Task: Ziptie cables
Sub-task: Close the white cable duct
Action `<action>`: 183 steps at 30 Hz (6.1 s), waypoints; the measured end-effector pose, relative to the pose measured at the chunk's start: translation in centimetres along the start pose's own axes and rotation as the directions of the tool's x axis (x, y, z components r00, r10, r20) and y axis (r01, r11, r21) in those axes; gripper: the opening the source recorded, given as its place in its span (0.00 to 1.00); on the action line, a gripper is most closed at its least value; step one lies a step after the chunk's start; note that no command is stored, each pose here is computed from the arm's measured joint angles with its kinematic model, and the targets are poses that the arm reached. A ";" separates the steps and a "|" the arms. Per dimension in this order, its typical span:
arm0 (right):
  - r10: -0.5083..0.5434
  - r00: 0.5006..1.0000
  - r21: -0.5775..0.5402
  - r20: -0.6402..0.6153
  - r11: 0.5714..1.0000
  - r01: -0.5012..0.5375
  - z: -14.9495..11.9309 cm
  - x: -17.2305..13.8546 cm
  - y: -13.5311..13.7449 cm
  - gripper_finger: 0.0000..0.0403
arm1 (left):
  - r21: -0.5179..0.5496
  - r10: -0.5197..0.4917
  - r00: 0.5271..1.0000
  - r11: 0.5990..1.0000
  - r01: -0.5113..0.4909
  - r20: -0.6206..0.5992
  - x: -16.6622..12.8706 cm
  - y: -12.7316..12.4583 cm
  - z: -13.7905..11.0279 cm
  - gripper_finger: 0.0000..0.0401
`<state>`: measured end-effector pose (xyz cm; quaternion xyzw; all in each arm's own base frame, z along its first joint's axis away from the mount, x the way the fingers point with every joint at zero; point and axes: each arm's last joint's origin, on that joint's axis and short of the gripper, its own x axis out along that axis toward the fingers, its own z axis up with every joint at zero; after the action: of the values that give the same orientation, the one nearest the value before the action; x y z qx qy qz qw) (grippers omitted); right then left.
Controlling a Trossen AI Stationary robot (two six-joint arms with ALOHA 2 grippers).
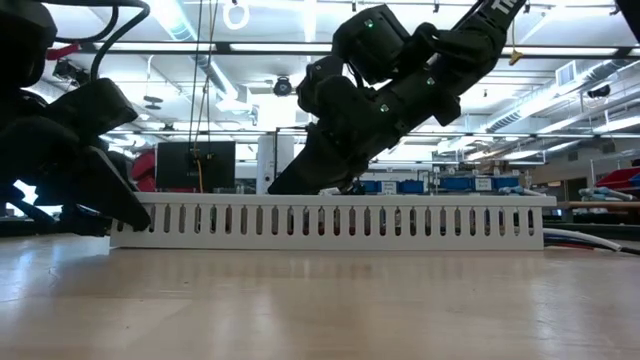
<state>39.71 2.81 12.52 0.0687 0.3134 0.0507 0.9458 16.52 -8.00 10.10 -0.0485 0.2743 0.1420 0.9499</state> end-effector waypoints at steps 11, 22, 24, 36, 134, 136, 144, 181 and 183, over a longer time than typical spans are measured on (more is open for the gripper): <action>0.136 0.991 -0.024 0.007 0.990 -0.136 0.3 -0.1 -0.5 0.00 | 0.036 -0.005 1.000 0.999 0.005 0.000 0.0 0.0 0.0 0.58; 0.164 0.986 -0.033 0.004 0.986 -0.164 0.3 -0.1 -1.4 0.00 | 0.159 0.013 1.000 0.987 -0.013 0.003 0.0 0.1 0.0 0.66; 0.163 0.987 -0.028 -0.004 0.986 -0.163 0.2 -0.1 -1.4 0.00 | 0.161 0.017 1.000 0.987 -0.016 -0.001 0.0 0.1 0.0 0.69; 0.158 0.987 -0.024 -0.004 0.987 -0.158 0.2 -0.1 -1.5 0.00 | 0.157 0.041 0.998 0.987 -0.032 -0.056 0.0 0.5 -0.6 0.74; 0.008 1.000 -0.064 0.010 0.998 -0.007 1.9 -1.8 0.0 0.00 | 0.132 0.012 0.997 0.991 -0.002 -0.076 0.0 0.4 -0.7 0.70; 0.008 1.000 -0.061 0.003 0.998 -0.007 1.6 -1.5 -0.1 0.00 | 0.131 0.008 0.997 0.991 0.002 -0.078 0.0 0.4 -0.7 0.70; 0.013 1.000 -0.055 -0.009 0.998 -0.013 0.8 -0.4 -0.6 0.00 | 0.109 0.004 0.996 0.994 0.006 -0.090 0.0 0.4 -0.8 0.70; 0.047 0.990 -0.115 0.131 0.993 -0.032 2.5 -1.1 -1.1 0.00 | 0.089 -0.006 0.995 0.996 0.016 -0.102 0.0 0.4 -0.8 0.65; 0.037 0.991 -0.120 0.131 0.993 -0.022 2.9 -1.6 -1.0 0.00 | 0.090 -0.006 0.995 0.996 0.015 -0.103 0.0 0.4 -0.8 0.65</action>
<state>40.22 1.37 15.55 0.0205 0.2448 0.0785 0.9662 15.95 -7.80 9.41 -0.0141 0.3287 0.1216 0.9365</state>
